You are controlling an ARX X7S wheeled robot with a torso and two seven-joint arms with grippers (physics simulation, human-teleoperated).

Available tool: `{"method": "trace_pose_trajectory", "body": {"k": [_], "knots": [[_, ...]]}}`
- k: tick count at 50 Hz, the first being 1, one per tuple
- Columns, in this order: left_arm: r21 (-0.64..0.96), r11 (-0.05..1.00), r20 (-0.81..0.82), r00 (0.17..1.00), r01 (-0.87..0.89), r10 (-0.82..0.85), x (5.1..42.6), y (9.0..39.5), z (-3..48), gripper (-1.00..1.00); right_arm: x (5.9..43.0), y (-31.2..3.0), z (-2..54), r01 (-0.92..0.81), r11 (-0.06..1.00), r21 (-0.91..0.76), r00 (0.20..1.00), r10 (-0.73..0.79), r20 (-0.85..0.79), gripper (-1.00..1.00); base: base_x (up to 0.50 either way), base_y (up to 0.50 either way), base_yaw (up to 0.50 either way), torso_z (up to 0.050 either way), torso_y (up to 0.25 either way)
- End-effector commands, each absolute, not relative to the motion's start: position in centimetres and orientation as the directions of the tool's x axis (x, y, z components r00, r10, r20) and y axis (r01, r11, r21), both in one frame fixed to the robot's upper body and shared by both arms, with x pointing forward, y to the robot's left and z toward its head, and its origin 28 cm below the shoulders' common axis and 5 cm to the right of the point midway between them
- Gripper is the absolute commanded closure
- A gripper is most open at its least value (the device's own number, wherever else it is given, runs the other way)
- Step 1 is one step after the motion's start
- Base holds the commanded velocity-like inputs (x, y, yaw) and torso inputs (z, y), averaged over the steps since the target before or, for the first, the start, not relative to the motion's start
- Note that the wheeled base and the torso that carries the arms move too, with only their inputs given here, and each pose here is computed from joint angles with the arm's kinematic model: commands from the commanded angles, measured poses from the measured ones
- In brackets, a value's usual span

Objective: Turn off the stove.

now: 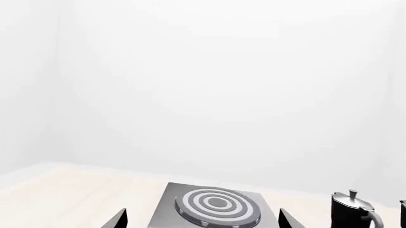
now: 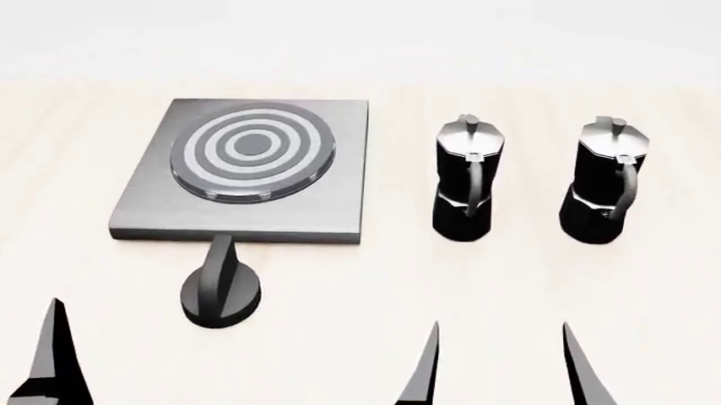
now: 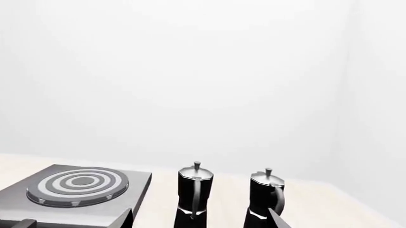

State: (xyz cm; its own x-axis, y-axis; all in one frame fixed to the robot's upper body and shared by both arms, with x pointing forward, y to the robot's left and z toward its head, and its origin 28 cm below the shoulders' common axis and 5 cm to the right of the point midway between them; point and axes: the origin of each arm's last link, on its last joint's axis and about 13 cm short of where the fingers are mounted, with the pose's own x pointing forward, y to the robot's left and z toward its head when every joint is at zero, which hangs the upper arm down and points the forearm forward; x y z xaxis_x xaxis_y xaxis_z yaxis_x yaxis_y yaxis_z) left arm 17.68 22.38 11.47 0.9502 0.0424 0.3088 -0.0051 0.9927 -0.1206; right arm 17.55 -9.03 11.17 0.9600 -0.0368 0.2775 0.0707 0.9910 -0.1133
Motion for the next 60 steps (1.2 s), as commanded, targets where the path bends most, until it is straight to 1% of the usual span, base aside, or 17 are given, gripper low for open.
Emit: {"method": "trace_pose_trajectory", "body": {"k": [1, 24, 60], "knots": [[-0.121, 0.993, 0.307, 0.951, -0.007, 0.044, 17.73, 22.40, 11.44, -1.00, 17.57, -9.03, 11.11, 0.070, 0.991, -0.111, 0.961, -0.038, 0.274, -1.00, 0.07, 0.00, 0.00, 0.000, 0.000], [-0.119, 0.993, 0.300, 0.953, -0.009, 0.044, 17.84, 22.41, 11.39, -1.00, 17.64, -9.04, 11.02, 0.070, 0.992, -0.109, 0.963, -0.038, 0.268, -1.00, 0.08, 0.00, 0.00, 0.000, 0.000], [-0.119, 0.993, 0.295, 0.955, -0.008, 0.043, 17.80, 22.42, 11.26, -1.00, 17.67, -8.97, 10.85, 0.062, 0.992, -0.110, 0.966, -0.032, 0.258, -1.00, 0.14, 0.00, 0.00, 0.000, 0.000]]}}
